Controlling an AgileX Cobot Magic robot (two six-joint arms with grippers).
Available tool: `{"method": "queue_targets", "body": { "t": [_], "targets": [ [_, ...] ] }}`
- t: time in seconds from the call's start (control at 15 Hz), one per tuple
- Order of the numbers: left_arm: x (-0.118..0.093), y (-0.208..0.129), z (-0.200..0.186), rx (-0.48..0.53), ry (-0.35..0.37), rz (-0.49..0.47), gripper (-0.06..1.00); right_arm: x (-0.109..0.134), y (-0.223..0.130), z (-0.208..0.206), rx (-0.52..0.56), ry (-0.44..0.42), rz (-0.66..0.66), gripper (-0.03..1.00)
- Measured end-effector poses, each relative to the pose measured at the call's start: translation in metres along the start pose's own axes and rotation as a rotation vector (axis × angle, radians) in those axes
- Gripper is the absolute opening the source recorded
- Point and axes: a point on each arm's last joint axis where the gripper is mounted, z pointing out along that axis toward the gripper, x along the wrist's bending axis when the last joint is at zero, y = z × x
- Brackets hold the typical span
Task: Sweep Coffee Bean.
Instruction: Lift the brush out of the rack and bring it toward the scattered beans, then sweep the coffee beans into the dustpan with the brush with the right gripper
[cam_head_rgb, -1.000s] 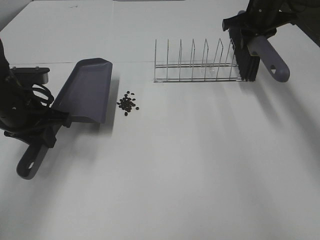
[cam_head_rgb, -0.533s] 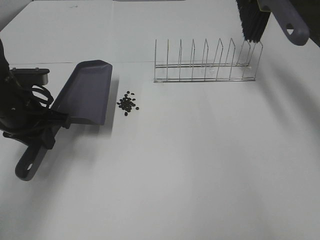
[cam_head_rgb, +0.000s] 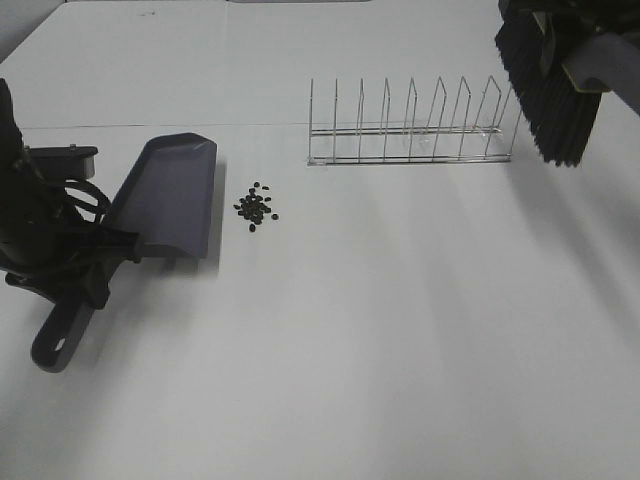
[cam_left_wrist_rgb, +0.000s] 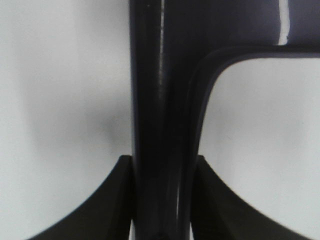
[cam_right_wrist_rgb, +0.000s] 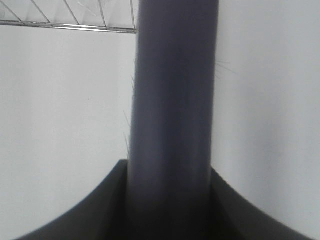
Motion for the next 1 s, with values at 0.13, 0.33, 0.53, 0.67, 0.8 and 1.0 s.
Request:
{"method": "queue_targets", "body": {
  "t": [0.13,0.33,0.53,0.67,0.8,1.0],
  "targets": [
    [-0.007,-0.004,0.012,0.041,0.008,0.024,0.26,0.004,-0.014,0.019,0.031,0.021,0.001,0.27],
    [-0.020,-0.009,0.035,0.082,0.019,0.043,0.26,0.010,-0.027,0.041,0.037,0.058,0.009,0.27],
    [-0.021,-0.006,0.042,0.092,0.022,0.036,0.26,0.014,-0.032,0.049,0.034,0.093,0.029,0.27],
    [-0.021,-0.007,0.044,0.102,0.024,0.033,0.26,0.024,-0.033,0.056,0.049,0.102,0.013,0.27],
    [-0.021,-0.007,0.044,0.103,0.023,0.032,0.26,0.057,-0.039,0.071,0.080,0.090,-0.079,0.27],
    [-0.021,-0.007,0.044,0.103,0.022,0.033,0.26,0.115,-0.052,0.099,0.101,-0.022,-0.212,0.27]
  ]
}}
